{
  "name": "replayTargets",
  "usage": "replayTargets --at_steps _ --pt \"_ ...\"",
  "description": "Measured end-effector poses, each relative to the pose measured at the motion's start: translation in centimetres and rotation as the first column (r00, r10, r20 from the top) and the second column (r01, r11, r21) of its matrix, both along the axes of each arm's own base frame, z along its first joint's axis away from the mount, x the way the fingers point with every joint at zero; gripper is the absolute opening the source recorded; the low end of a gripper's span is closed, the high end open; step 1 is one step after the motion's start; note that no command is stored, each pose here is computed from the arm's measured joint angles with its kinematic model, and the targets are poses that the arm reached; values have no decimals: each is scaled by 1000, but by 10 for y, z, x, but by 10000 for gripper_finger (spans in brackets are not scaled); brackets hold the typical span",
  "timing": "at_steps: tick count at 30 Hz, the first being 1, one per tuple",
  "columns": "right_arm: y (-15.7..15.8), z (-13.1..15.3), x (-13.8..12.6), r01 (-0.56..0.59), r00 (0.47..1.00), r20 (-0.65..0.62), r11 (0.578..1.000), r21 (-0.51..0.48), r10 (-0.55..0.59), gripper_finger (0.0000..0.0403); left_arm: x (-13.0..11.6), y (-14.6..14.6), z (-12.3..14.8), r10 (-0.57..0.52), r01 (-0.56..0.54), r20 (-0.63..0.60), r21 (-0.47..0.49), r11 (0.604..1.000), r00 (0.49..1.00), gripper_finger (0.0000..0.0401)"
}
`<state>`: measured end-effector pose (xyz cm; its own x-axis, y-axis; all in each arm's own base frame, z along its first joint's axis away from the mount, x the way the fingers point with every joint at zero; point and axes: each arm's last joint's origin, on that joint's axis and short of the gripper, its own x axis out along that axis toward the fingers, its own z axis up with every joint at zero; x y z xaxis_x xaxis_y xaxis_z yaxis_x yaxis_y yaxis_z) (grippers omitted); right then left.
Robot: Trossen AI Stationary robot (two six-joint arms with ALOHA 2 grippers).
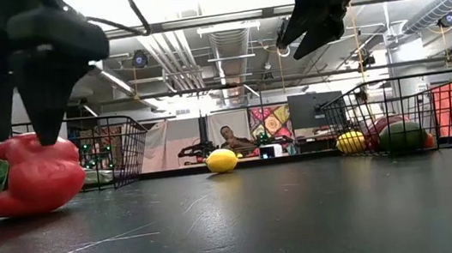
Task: Sort produce into baskets
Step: Put the red bell pepper into the left wire basket
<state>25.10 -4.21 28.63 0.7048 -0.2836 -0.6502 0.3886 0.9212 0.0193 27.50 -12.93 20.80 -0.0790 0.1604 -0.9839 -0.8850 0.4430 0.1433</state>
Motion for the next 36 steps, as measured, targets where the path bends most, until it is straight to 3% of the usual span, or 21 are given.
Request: replayTargets --at_steps 16,23,32,36 --pt "0 0 0 0 1000 0 1000 1 0 396 -9 6 -39 -3 4 57 -9 1000 998 382" --pt "0 0 0 1 1000 1 1000 0 -1 396 -9 6 -37 -15 15 66 -11 1000 998 339" --pt "0 0 0 1 1000 1 1000 1 -1 396 -1 3 -1 -70 70 21 -7 998 997 333" --pt "0 0 0 2 1000 1 1000 1 -2 396 -3 6 33 -99 103 -50 76 992 994 333"
